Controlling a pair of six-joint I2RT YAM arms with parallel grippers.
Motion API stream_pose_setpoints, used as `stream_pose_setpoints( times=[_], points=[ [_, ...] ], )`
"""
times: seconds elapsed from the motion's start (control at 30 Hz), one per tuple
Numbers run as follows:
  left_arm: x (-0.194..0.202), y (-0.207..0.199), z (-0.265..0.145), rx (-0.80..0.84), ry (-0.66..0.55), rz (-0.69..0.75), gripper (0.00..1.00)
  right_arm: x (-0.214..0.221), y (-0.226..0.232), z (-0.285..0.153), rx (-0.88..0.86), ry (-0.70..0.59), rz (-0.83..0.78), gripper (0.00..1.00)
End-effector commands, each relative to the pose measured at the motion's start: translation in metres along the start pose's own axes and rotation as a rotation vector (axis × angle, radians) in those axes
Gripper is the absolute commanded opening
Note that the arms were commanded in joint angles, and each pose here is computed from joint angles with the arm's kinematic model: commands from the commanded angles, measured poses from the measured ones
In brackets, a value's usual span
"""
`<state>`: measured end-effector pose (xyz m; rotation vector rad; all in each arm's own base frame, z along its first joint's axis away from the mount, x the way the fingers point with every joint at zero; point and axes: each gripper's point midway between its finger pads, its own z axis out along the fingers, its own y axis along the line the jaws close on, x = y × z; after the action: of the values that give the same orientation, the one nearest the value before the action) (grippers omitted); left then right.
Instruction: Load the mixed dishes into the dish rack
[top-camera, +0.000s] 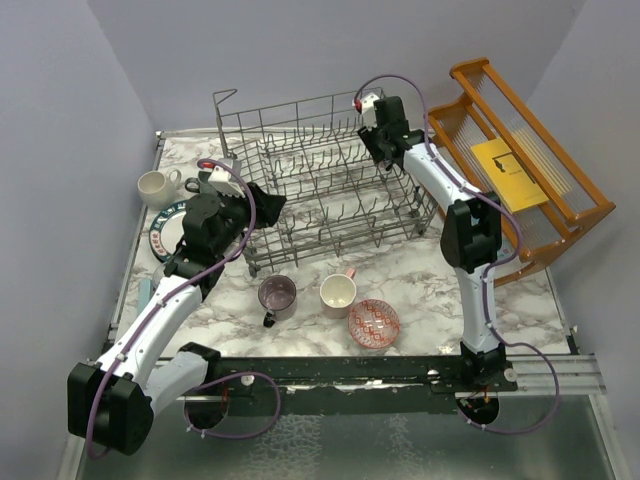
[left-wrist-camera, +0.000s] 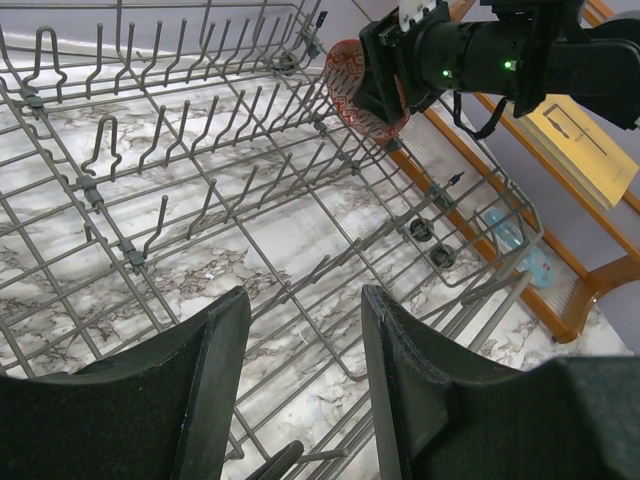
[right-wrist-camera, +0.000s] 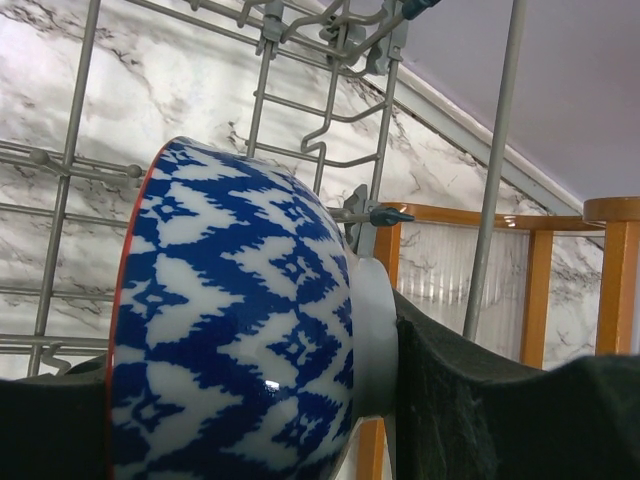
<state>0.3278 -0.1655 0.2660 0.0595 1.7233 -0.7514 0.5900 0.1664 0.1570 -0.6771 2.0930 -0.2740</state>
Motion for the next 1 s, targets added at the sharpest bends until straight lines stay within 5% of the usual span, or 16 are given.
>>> stream_pose_setpoints(
  times=[0.0,0.27,0.6,0.97],
  points=[
    [-0.005,-0.006,0.000,0.033,-0.021,-0.002,0.51,-0.003,0.001,0.010,0.058,0.018,-0.035,0.32],
    [-0.006,-0.007,0.000,0.038,-0.023,-0.005,0.51,0.011,0.018,0.014,0.049,0.074,-0.059,0.38],
    [-0.008,-0.009,0.001,0.043,-0.027,-0.008,0.51,0.015,0.027,0.011,0.001,0.085,-0.048,0.58],
    [-0.009,-0.010,0.001,0.046,-0.026,-0.008,0.51,0.012,0.028,0.005,-0.017,0.069,-0.039,0.57]
  ],
)
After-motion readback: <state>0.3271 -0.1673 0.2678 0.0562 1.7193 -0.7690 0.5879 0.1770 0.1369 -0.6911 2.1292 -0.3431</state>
